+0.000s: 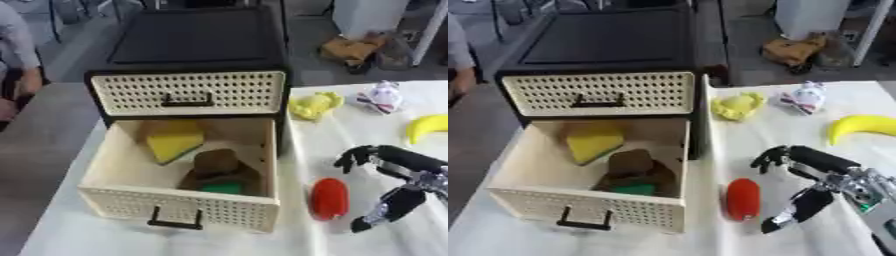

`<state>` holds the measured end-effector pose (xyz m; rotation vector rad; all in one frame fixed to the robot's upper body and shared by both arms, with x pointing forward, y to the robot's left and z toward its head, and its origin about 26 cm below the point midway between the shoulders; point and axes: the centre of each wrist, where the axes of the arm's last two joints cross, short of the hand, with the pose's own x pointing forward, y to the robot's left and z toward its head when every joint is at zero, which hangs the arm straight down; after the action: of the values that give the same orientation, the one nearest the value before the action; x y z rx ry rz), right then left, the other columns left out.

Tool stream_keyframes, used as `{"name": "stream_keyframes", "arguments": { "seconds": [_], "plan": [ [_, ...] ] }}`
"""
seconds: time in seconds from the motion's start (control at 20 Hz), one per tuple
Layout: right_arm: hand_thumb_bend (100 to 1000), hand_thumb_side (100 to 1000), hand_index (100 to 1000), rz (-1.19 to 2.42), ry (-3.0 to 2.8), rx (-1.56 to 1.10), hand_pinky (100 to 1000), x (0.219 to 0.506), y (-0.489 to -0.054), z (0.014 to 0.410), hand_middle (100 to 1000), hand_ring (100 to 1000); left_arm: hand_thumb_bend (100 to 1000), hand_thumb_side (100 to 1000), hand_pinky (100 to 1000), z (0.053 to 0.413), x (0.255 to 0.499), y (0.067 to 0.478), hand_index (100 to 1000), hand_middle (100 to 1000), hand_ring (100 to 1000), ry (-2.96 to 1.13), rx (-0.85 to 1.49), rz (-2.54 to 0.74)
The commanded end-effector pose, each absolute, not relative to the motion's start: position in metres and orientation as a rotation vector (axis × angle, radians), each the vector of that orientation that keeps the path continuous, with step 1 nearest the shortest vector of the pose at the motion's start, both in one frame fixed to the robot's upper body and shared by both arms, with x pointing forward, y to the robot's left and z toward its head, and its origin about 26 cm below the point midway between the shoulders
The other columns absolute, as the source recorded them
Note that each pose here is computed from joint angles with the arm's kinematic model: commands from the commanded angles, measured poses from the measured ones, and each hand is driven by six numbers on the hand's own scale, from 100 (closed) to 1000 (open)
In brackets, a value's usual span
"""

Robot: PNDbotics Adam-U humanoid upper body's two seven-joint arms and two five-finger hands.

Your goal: Pick up objects from table and place into drawer.

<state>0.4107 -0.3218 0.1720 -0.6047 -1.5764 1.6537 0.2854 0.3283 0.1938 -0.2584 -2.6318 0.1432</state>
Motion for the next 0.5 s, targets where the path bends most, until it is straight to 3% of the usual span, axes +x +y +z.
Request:
{"name": "stream_keyframes", "arguments": {
  "seconds": [0.05,0.5],
  "plan": [
    [944,502,819,1.655,-1.566,-0.649,774,0.4149,-0.3297,0.1803,619,913,100,623,100,0.2010,0.2844,0.3275,900,100,100,-2.651,-0.260,0.118],
    [924,489,797,1.688,-1.537,-0.673,767,0.4198,-0.3340,0.1727,588,897,100,623,100,0.2009,0.2846,0.3271,898,100,100,-2.648,-0.261,0.121]
  ]
}}
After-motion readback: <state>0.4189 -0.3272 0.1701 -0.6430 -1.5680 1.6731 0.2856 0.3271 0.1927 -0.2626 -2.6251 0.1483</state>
